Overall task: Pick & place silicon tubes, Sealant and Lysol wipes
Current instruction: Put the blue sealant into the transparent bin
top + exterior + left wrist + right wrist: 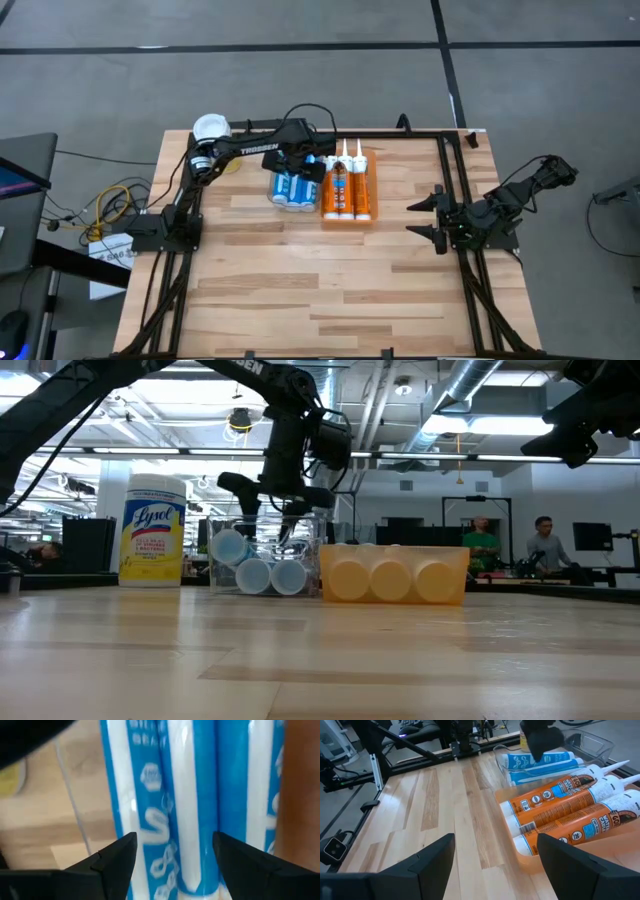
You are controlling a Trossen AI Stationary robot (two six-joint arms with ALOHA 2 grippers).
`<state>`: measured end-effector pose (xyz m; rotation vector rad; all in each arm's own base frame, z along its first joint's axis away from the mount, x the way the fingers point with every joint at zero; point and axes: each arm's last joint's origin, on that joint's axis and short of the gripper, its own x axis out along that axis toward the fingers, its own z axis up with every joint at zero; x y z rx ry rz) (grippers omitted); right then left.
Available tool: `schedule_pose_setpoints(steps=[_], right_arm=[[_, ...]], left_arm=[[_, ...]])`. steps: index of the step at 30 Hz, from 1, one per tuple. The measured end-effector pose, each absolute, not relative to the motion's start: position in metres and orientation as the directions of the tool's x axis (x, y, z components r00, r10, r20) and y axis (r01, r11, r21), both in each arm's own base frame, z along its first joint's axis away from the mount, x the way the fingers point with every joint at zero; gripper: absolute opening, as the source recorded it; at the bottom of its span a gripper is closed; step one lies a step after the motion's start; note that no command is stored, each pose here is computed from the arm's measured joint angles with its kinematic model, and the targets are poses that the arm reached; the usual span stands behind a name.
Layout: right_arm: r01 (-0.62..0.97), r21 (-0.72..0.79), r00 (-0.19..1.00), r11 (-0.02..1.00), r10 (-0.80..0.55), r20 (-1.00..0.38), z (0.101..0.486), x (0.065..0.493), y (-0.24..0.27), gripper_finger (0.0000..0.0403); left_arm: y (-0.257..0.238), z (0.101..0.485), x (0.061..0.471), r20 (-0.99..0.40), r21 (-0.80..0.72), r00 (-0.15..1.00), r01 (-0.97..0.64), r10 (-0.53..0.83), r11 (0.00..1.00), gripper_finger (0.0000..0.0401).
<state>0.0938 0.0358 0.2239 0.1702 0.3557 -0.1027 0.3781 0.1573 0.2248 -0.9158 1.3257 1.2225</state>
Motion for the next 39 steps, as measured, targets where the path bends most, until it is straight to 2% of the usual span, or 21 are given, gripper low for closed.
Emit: schedule_pose_setpoints(steps=[6,20,25,28,37,39], right_arm=[[0.130,0.147,0.932,0.981,-0.070,-0.355,0.224,0.094,0.036,0.0276],[0.129,0.148,0.933,0.980,-0.070,-0.354,0.224,0.094,0.036,0.0276],[0.130,0.149,0.933,0.980,-0.070,-0.354,0.224,0.094,0.036,0.0276],[0.129,0.149,0.933,0.980,-0.069,-0.354,0.224,0.094,0.036,0.0276],[0.129,0.149,0.932,0.980,-0.069,-0.355,0.224,0.094,0.036,0.0276],[0.129,0.149,0.932,0.980,-0.069,-0.354,0.224,0.094,0.036,0.0276]], left_arm=[[0.153,0.225,0.375,-0.983,0.182,-0.174,-0.971,0.065,0.154,0.0224],[0.147,0.226,0.367,-0.966,0.255,-0.257,-0.959,-0.001,0.121,0.0058],[0.147,0.225,0.368,-0.968,0.249,-0.250,-0.961,0.004,0.123,0.0014],[0.146,0.219,0.366,-0.962,0.271,-0.273,-0.955,-0.005,0.123,0.0002],[0.140,0.198,0.355,-0.934,0.335,-0.347,-0.933,-0.082,0.128,0.0001],[0.141,0.196,0.356,-0.940,0.319,-0.330,-0.939,-0.082,0.126,0.0001]])
